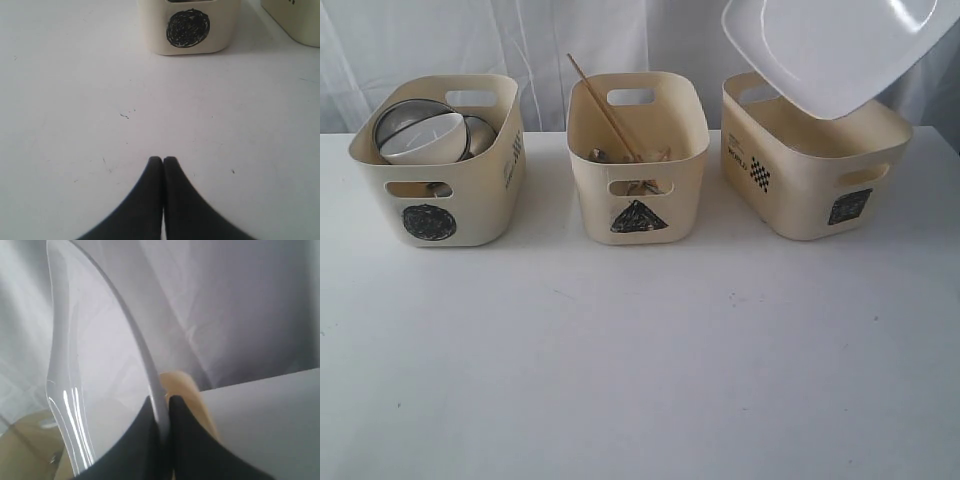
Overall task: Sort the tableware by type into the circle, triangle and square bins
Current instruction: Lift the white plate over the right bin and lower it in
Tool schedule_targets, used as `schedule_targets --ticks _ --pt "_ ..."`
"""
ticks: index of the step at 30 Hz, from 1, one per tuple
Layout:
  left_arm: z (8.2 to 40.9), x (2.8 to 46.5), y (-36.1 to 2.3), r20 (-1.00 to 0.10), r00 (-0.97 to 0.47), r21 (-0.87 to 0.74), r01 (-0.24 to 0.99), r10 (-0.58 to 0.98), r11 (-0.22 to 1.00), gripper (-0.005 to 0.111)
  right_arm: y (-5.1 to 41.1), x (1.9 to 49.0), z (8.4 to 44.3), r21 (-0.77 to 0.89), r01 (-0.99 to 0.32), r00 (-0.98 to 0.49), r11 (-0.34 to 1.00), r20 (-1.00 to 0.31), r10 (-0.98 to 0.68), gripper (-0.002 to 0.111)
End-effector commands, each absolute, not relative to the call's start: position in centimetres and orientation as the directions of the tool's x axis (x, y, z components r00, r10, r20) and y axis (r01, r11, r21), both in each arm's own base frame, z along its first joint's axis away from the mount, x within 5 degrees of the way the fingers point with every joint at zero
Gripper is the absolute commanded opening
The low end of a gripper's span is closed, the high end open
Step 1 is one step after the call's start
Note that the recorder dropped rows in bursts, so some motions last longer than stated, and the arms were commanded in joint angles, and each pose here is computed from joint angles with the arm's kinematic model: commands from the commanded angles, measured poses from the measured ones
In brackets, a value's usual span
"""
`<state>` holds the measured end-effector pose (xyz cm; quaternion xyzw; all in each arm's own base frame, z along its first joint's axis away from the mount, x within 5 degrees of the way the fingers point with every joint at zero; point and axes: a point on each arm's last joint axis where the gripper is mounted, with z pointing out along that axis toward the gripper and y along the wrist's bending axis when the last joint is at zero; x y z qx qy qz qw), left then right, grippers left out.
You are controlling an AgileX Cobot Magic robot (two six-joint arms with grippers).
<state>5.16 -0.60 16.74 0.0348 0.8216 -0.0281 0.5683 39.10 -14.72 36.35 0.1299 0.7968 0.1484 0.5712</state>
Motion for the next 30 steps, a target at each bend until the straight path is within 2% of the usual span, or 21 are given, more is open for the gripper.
schedule_targets --ticks 1,9,16,27,30 --pt "16.7 5.1 -0.7 -0.936 -0.351 -0.019 0.095 0.015 0.995 0.0 -16.6 39.9 35.9 0.359 0.147 -0.22 0.922 -0.896 0.384 0.0" --pt "16.7 5.1 -0.7 -0.936 -0.351 -0.019 0.095 0.015 0.995 0.0 -16.4 41.5 32.9 0.241 0.092 -0.312 0.966 -0.915 0.257 0.0" --pt "16.7 5.1 -0.7 -0.936 -0.351 -0.019 0.095 0.015 0.995 0.0 -14.7 42.3 32.6 0.03 -0.021 -0.338 0.999 -0.941 0.021 0.0" --pt "16.7 5.1 -0.7 -0.936 -0.351 -0.019 0.095 0.015 0.995 0.0 -14.0 43.3 32.6 -0.157 0.11 -0.317 0.981 -0.941 -0.115 0.0" --pt "16.7 5.1 -0.7 -0.936 -0.351 -0.019 0.095 0.015 0.995 0.0 -13.2 43.8 32.3 -0.192 0.092 -0.325 0.977 -0.933 -0.153 0.0"
